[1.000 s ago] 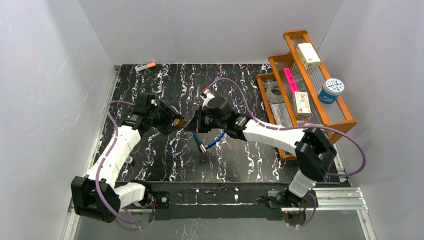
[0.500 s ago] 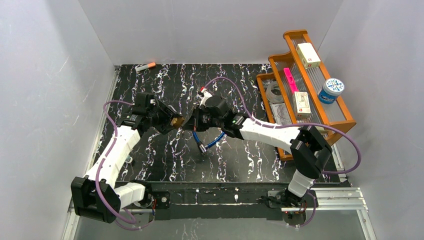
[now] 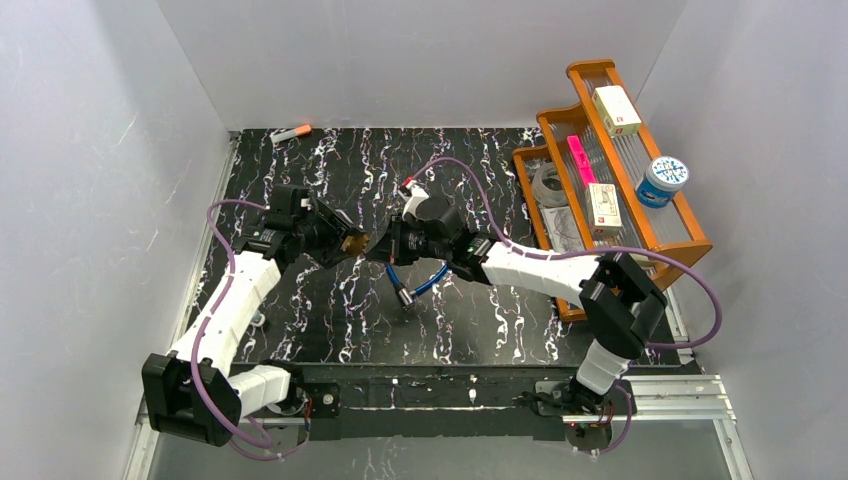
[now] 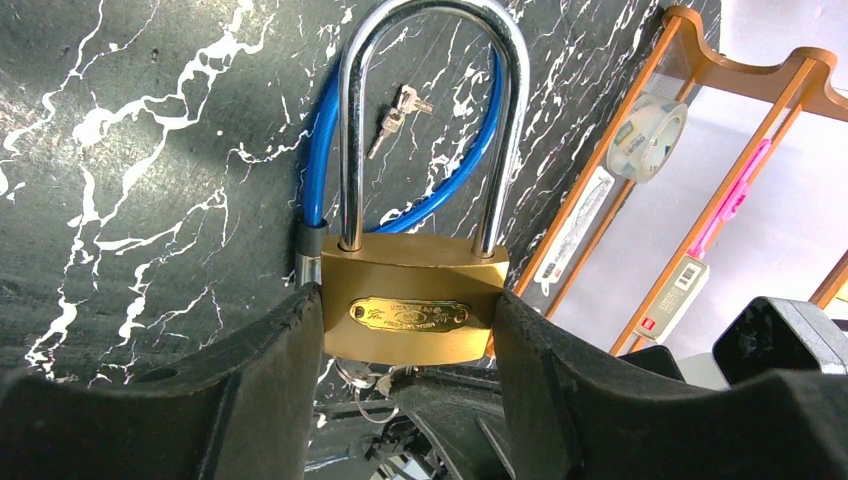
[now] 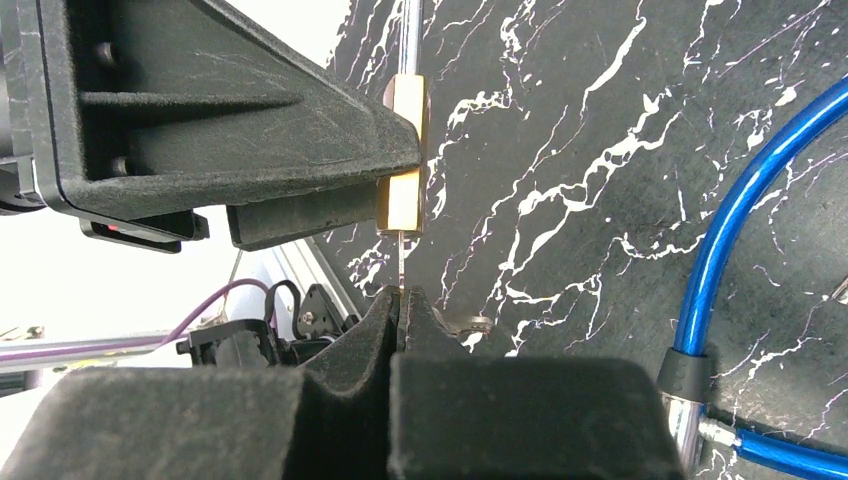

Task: Unlock with the key

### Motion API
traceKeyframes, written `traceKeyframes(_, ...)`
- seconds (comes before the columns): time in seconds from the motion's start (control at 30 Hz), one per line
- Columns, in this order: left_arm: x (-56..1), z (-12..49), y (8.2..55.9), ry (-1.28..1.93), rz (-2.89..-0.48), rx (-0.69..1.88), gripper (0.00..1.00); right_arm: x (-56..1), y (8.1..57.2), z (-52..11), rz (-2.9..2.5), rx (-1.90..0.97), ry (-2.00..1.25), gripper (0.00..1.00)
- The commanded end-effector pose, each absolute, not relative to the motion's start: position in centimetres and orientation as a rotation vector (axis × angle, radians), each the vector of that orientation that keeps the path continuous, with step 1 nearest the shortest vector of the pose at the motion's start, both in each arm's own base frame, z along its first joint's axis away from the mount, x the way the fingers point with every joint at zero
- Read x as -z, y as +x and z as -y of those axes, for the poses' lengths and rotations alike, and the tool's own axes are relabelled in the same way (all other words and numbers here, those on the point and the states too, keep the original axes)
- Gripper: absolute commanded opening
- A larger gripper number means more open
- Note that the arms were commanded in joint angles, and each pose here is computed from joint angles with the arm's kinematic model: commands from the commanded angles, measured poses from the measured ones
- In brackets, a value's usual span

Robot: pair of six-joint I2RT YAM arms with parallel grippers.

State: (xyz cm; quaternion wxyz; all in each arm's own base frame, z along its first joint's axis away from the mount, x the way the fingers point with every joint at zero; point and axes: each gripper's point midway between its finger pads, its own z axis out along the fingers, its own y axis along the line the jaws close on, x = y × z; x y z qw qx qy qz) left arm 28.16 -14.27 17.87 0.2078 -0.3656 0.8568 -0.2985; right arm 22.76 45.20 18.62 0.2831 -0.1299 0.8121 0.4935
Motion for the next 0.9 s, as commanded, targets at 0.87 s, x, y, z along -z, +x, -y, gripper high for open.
traceKeyframes(0.87,-22.5,16.1,27.5,-0.789,-2.310,0.993,0.03,-21.1,25.8,-47.0,-2.167,-1.305,-0.248,0.01)
